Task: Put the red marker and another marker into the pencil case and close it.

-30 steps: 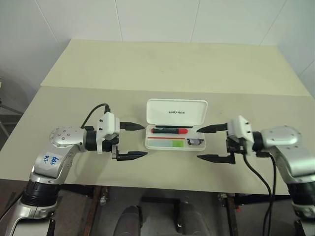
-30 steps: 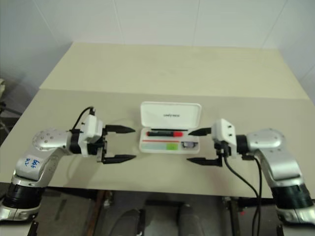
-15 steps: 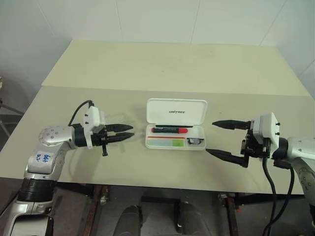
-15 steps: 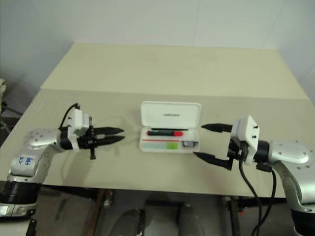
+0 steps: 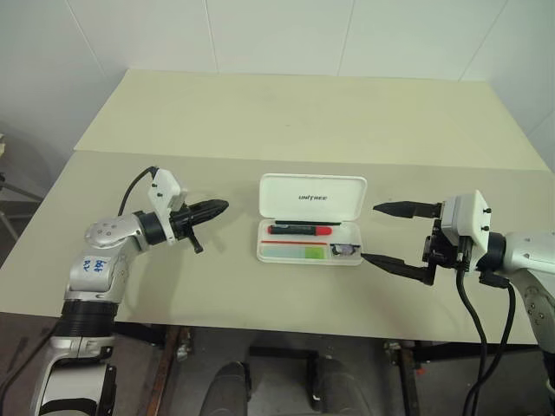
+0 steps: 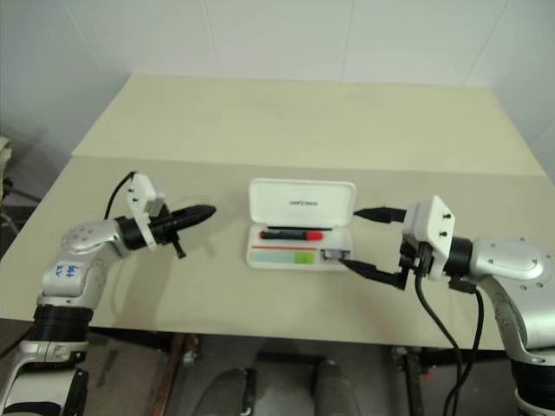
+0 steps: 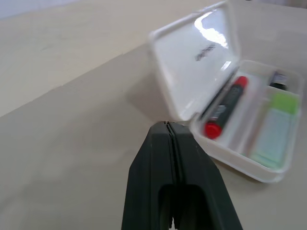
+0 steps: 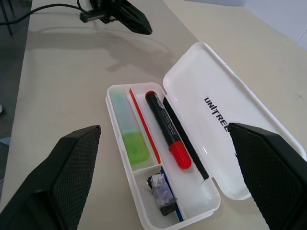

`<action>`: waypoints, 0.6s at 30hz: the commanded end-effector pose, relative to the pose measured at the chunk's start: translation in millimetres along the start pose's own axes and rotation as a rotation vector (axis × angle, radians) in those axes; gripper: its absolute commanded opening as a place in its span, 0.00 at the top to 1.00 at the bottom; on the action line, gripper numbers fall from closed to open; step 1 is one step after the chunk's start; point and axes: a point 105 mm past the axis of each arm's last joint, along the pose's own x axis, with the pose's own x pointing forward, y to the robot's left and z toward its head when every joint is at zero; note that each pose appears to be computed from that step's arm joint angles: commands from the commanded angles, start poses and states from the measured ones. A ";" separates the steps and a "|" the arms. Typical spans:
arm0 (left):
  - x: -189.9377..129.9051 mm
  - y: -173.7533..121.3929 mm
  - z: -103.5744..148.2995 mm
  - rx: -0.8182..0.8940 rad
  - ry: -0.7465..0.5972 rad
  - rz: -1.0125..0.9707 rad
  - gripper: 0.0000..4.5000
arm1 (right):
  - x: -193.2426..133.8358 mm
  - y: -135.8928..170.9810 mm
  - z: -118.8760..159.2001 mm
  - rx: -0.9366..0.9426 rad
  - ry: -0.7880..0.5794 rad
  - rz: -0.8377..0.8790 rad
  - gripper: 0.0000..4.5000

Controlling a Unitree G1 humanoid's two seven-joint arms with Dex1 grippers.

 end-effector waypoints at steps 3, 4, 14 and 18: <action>22.5 12.0 4.3 -0.004 0.012 0.052 1.00 | 0.9 -2.4 10.0 -0.050 -0.011 -0.013 0.00; 27.1 13.4 3.5 0.000 0.021 0.059 1.00 | 1.3 -2.3 10.6 -0.052 -0.012 -0.014 0.00; 73.4 -1.6 18.4 -0.031 -0.034 -0.030 1.00 | 4.7 1.1 13.1 -0.053 -0.025 -0.035 0.00; 76.3 -15.2 28.4 -0.027 -0.080 -0.117 1.00 | 5.6 2.0 13.2 -0.051 -0.029 -0.047 0.00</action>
